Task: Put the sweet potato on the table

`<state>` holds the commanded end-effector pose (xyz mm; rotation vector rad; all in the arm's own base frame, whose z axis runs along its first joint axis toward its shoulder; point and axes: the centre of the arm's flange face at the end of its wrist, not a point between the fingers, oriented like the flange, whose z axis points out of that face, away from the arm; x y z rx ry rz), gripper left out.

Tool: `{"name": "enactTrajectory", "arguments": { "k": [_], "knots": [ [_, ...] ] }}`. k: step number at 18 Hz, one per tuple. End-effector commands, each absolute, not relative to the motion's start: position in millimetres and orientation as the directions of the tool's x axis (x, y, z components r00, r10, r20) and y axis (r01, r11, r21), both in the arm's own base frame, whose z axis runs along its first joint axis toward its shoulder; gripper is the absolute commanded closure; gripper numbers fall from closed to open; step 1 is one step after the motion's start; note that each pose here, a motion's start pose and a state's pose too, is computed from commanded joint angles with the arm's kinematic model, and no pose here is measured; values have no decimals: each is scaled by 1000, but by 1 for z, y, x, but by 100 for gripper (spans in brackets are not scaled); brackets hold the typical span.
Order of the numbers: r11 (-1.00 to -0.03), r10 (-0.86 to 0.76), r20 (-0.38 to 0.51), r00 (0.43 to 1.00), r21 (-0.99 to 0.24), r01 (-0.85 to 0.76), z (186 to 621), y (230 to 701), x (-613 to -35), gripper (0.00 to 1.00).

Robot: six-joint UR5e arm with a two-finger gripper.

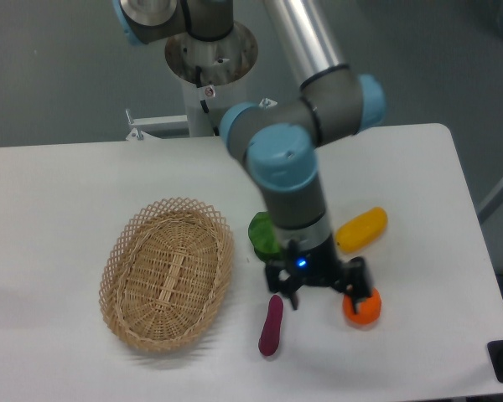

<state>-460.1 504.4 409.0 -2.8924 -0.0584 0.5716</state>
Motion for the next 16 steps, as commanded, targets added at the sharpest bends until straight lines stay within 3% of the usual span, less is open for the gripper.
{"name": "enactTrajectory", "arguments": {
  "k": [7,11,16],
  "knots": [
    [-968,-195,-287,938,-96,-231,426,422,-500,0],
    [-923,-357,-256,898,-51,-381,428,385,-513,0],
    [-915,-366,-253,896,-79,-396,429,375,-514,0]
  ]
}}
